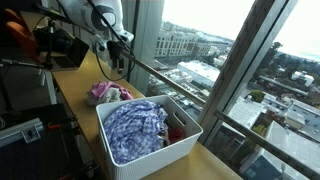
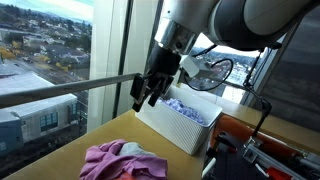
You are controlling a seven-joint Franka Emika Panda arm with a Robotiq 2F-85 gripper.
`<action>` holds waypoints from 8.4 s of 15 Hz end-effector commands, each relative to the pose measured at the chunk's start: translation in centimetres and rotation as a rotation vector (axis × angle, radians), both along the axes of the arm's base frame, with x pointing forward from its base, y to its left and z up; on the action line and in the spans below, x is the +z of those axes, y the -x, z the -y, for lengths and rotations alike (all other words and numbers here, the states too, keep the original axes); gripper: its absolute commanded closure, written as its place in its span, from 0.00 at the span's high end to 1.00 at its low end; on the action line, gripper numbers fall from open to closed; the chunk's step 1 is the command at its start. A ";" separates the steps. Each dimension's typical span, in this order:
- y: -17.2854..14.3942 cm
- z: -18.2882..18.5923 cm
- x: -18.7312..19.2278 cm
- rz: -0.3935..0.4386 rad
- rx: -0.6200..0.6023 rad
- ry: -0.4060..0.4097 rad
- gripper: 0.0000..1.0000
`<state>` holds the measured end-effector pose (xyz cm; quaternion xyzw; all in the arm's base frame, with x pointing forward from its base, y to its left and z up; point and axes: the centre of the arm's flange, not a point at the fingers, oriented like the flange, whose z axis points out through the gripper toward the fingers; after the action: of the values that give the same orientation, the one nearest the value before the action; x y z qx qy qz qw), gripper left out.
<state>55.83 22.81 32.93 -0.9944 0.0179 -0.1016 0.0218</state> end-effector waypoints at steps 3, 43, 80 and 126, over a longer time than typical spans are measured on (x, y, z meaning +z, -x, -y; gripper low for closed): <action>-3.2 11.4 1.7 0.055 -0.130 0.046 1.00; -2.9 28.0 -7.3 -0.258 -0.385 -0.058 0.00; -0.3 -6.7 22.0 0.079 0.068 -0.081 0.00; -5.9 27.1 -2.7 -0.100 -0.359 0.103 1.00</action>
<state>60.99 -0.62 34.43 -0.9819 0.1745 -0.0611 -0.0410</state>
